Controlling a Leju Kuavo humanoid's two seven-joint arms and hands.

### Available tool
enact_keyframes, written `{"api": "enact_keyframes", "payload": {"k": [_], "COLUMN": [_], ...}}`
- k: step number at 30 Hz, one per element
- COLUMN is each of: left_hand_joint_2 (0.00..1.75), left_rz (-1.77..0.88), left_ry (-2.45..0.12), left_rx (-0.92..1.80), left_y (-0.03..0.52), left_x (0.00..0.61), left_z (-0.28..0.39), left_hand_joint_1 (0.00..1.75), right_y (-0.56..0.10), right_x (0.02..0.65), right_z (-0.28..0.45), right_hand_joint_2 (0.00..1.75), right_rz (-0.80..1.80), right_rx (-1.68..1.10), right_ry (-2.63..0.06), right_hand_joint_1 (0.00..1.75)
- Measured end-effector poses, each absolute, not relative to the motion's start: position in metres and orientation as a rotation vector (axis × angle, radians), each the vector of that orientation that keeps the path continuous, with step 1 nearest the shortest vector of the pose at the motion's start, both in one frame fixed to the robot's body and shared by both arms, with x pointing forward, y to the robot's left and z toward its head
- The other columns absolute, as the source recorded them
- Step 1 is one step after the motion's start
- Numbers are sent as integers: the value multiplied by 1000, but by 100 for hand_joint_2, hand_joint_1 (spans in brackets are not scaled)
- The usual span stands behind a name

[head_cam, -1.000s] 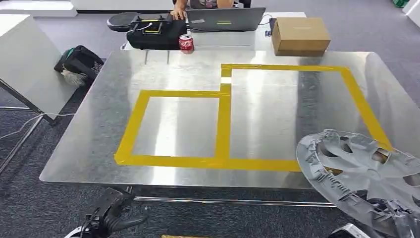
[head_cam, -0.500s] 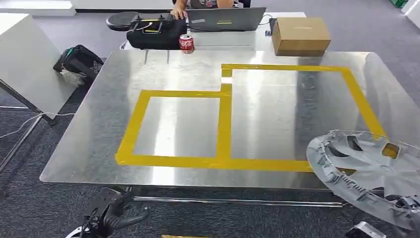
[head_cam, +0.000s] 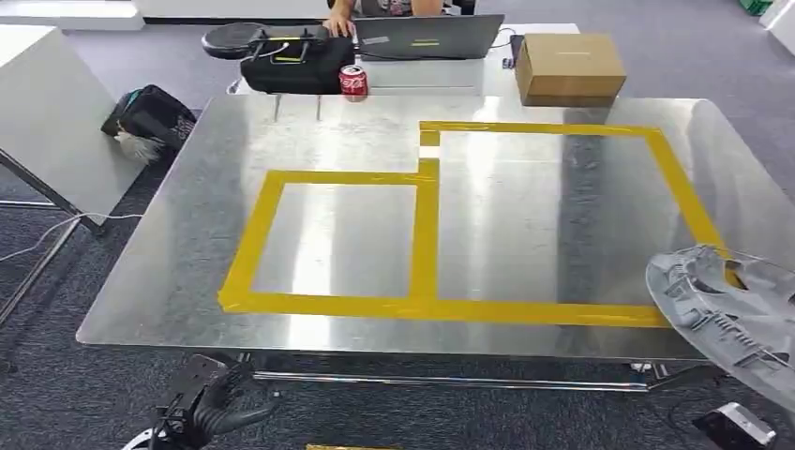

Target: Take the parts from the cabinet and place them on the table.

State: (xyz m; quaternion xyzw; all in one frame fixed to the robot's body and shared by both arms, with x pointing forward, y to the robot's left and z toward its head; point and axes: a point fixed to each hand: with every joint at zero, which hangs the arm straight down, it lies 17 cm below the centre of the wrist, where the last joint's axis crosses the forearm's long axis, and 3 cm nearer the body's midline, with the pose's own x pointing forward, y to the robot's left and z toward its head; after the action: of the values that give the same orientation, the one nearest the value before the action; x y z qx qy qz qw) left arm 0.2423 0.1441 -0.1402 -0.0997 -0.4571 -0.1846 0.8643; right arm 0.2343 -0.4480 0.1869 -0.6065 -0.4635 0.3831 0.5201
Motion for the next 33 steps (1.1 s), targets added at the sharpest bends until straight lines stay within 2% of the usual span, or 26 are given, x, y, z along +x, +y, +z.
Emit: {"api": "enact_keyframes", "payload": {"k": [8, 16, 21, 33], "left_hand_joint_2": [175, 175, 175, 175], "left_rz": [-392, -425, -457, -514], "left_ry": [-955, -973, -969, -973], "left_rx": [-212, -221, -229, -258], "left_y": [142, 138, 132, 116], "left_x": [242, 249, 253, 260], "left_z": [-142, -142, -141, -140], "left_hand_joint_1": [0, 0, 0, 0], "right_y": [-484, -477, -466, -387], "right_x": [238, 240, 252, 285], "right_z": [171, 146, 141, 134], "right_hand_joint_2": [175, 175, 175, 175], "right_rz": [928, 904, 921, 1157], "right_rx": [-1433, -1338, -1305, -1230], "right_ry": [-1016, -990, -999, -1149], "right_hand_joint_1": [175, 175, 175, 175]}}
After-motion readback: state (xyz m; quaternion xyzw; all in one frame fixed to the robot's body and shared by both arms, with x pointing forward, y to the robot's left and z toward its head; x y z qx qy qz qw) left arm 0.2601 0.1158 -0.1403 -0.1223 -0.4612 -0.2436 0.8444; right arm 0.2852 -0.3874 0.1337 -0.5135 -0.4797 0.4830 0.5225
